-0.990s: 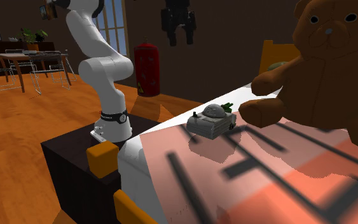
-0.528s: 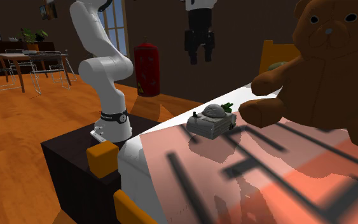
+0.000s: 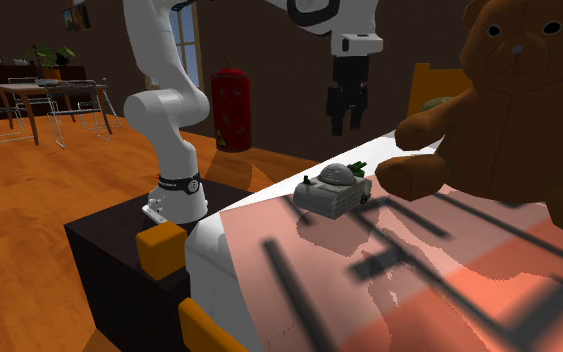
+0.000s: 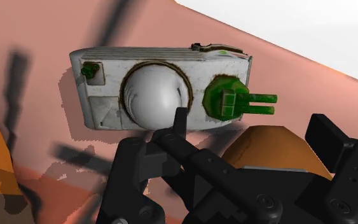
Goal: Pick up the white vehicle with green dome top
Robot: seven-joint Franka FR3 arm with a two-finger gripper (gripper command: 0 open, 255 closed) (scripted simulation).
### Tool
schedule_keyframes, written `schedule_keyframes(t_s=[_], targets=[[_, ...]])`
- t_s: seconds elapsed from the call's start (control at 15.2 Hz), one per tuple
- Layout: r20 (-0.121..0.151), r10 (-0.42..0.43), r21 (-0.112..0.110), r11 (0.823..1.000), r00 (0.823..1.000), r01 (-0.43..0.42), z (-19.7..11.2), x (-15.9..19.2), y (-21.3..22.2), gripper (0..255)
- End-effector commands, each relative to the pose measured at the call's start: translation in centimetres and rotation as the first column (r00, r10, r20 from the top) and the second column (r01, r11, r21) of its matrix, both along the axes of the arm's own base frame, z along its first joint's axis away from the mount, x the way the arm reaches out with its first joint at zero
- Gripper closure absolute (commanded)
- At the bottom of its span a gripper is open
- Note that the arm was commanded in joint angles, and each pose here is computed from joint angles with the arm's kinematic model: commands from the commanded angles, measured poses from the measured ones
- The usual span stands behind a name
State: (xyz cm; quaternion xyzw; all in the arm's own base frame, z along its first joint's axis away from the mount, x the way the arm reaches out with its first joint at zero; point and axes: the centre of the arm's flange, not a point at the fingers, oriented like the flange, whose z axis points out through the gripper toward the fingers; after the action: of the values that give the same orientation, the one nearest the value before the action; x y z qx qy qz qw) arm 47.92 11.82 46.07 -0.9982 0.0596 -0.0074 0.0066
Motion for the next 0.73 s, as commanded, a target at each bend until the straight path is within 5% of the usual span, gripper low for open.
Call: schedule_keyframes(t_s=[0.0,0.66], targets=[[-0.013,-0.004,-0.005,1.000,1.000,0.004,-2.0,1.6,1.3,0],[-0.022,-0.007,-0.008,1.000,1.000,0.007,-7.3,2.8,2.1,0]])
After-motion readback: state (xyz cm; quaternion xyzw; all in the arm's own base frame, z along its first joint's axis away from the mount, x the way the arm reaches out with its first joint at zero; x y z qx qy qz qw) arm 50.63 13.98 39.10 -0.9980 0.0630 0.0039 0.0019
